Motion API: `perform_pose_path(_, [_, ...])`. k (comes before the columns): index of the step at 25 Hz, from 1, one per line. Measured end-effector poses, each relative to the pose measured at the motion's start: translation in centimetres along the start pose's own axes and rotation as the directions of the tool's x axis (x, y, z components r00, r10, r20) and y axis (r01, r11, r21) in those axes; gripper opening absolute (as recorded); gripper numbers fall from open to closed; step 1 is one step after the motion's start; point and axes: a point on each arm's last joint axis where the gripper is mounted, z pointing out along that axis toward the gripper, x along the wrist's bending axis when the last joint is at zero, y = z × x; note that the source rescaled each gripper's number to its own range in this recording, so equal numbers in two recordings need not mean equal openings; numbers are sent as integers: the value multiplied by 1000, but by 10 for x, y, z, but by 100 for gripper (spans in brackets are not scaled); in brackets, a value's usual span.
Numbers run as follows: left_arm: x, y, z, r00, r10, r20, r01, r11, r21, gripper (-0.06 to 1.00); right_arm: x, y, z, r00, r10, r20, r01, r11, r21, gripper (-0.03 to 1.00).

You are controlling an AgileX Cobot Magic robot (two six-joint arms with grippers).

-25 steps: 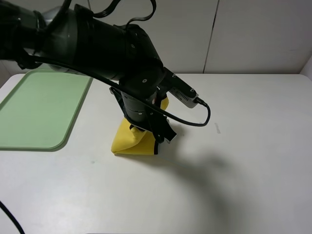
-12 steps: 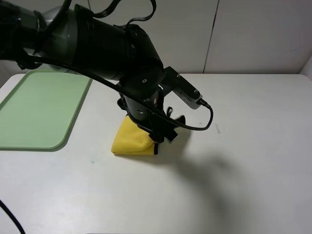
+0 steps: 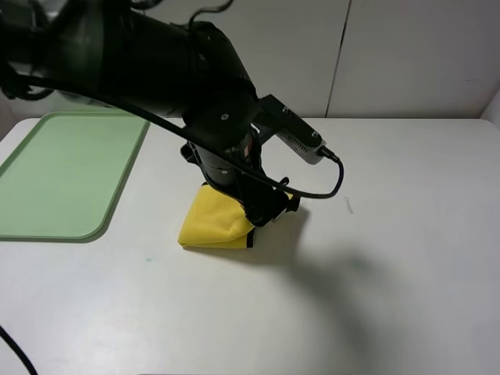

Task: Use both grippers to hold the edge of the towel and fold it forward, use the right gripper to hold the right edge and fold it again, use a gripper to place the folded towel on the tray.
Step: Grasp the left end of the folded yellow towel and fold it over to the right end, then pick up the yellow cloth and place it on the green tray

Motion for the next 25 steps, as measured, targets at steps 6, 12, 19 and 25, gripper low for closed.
perform_pose_path(6, [31, -1, -18, 989, -143, -34, 143, 990, -11, 100, 0, 0, 0, 1000, 0, 0, 0, 1000, 0, 100])
perform_pose_path(12, [56, -7, -9, 975, -212, -71, 215, 976, 31, 100, 0, 0, 0, 1000, 0, 0, 0, 1000, 0, 100])
perform_pose_path(19, [61, -15, 36, 970, -227, -91, 237, 964, 118, 100, 0, 0, 0, 1000, 0, 0, 0, 1000, 0, 100])
perform_pose_path(25, [56, -21, 78, 970, -228, -81, 239, 957, 164, 100, 0, 0, 0, 1000, 0, 0, 0, 1000, 0, 100])
